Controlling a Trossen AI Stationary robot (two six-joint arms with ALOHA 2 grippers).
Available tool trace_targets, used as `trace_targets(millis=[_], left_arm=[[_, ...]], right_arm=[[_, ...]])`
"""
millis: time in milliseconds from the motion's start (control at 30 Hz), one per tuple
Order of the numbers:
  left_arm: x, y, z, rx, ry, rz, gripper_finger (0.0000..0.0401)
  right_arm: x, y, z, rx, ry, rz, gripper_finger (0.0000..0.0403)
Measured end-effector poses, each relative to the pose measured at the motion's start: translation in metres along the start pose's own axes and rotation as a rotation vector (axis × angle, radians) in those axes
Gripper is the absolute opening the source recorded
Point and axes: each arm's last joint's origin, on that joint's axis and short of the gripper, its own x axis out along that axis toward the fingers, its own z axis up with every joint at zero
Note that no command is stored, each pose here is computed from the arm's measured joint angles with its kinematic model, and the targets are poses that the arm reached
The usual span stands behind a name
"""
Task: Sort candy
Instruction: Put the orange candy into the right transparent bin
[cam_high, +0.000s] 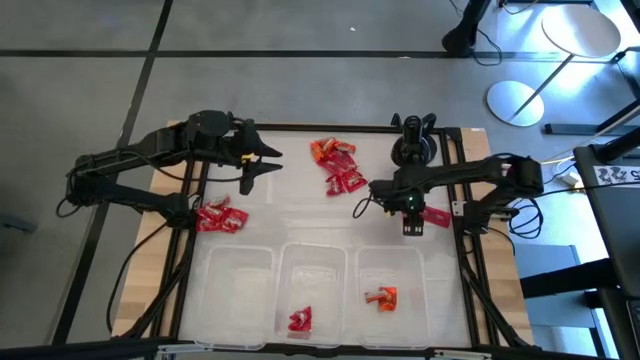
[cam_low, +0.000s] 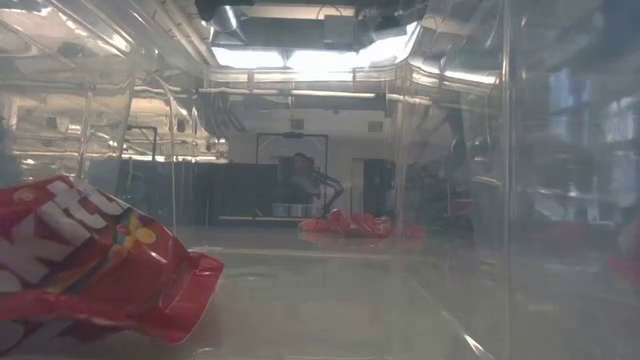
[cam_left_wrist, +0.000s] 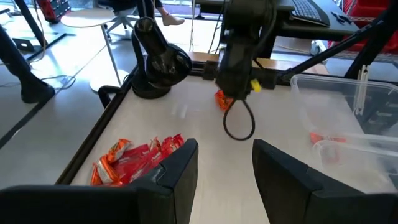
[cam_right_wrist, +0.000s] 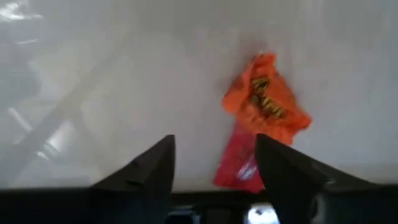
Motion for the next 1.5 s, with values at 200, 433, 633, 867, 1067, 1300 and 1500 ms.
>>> trace_targets(millis=[200, 433, 633, 867, 1067, 1300, 1500], left_arm=[[0.000, 0.000, 0.000, -0.028, 0.001, -0.001, 0.0143], [0.000, 0.000, -0.002, -0.055, 0.020, -0.001, 0.0143], [0.000, 0.000, -0.003, -0.056, 0.029, -0.001, 0.0143], [0.000, 0.000, -0.003, -0.056, 0.029, -0.002, 0.0143], [0.000, 0.000, -0.003, -0.056, 0.029, -0.002, 0.0143], [0.000, 0.000, -0.003, -0.056, 0.028, -0.002, 0.0143], [0.000, 0.000, -0.003, -0.044, 0.027, -0.002, 0.0143]], right_arm=[[0.021, -0.004, 0.011, -0.118, 0.032, -0.067, 0.0279], [0.040, -0.007, 0.018, -0.155, 0.012, -0.101, 0.0266], [0.048, -0.008, 0.019, -0.121, 0.005, -0.122, 0.0206], [0.043, -0.006, 0.022, -0.040, -0.015, -0.081, 0.0075], [0.013, -0.002, 0.028, -0.004, -0.012, -0.025, 0.0013], [-0.052, 0.005, 0.033, 0.012, -0.220, 0.016, 0.0008], [-0.126, 0.014, 0.022, 0.056, -0.493, 0.025, 0.0009]])
